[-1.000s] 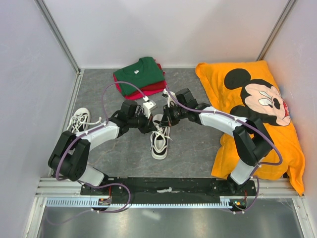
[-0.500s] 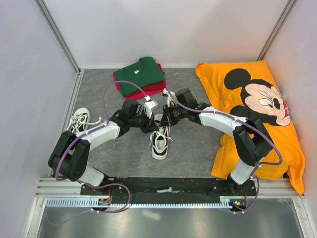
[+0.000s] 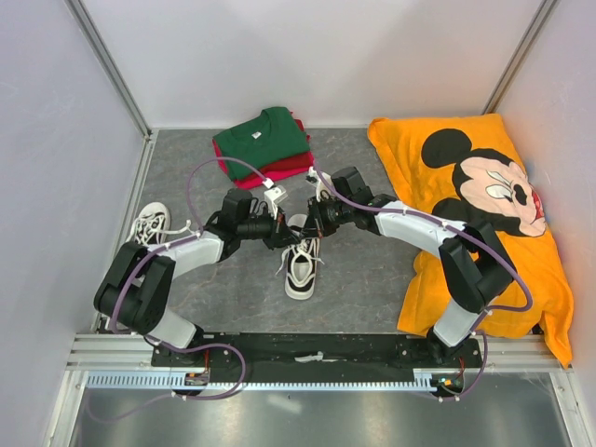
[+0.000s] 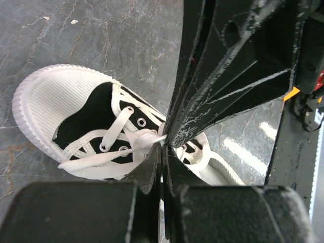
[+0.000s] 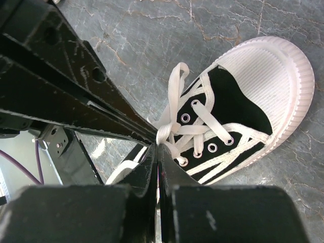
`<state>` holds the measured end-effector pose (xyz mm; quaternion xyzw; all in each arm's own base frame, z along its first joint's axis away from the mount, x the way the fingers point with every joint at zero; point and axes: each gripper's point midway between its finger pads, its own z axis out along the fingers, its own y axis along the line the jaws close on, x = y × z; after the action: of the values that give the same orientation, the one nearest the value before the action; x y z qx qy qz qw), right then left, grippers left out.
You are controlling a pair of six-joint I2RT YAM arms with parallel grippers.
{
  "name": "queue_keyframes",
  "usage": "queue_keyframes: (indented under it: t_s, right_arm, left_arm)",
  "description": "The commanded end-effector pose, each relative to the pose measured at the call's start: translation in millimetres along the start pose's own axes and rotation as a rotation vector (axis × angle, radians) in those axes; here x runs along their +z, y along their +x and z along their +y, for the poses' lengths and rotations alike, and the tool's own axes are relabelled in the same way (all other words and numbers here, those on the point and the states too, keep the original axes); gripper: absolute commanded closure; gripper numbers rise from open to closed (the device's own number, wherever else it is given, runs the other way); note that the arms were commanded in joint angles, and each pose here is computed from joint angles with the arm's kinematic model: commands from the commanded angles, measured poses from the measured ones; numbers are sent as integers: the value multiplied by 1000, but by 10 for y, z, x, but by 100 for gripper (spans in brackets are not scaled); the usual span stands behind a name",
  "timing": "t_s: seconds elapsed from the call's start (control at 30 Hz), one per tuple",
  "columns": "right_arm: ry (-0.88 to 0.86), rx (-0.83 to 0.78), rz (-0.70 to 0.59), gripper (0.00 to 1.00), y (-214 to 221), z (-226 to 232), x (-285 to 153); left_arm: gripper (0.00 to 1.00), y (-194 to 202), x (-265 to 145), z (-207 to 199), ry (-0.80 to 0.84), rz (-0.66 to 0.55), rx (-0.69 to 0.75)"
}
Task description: Tie the shoes
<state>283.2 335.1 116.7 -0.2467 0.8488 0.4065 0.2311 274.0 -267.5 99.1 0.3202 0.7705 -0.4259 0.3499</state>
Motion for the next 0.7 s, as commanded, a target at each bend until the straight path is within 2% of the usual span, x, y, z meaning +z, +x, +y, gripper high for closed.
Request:
queue_keyframes:
  t_s: [0.0, 0.17, 0.27, 0.47, 0.67]
  right_arm:
    - [-45, -25, -57, 95, -160, 171, -52]
    - [-62, -17, -57, 91, -171, 207, -62]
    - [-80, -26, -55, 84, -171, 256, -82]
    - [-86, -52, -42, 60, -184, 259, -180]
    - [-63, 12, -86, 59, -372, 30, -361]
  left_arm:
    - [97, -133, 64, -175, 105, -69, -33]
    - [96, -94, 123, -75, 82, -51, -74]
    - [95, -92, 122, -75, 96, -48, -78]
    - [95, -87, 96, -31, 100, -53, -94]
    - [95, -81, 94, -22, 105, -51, -96]
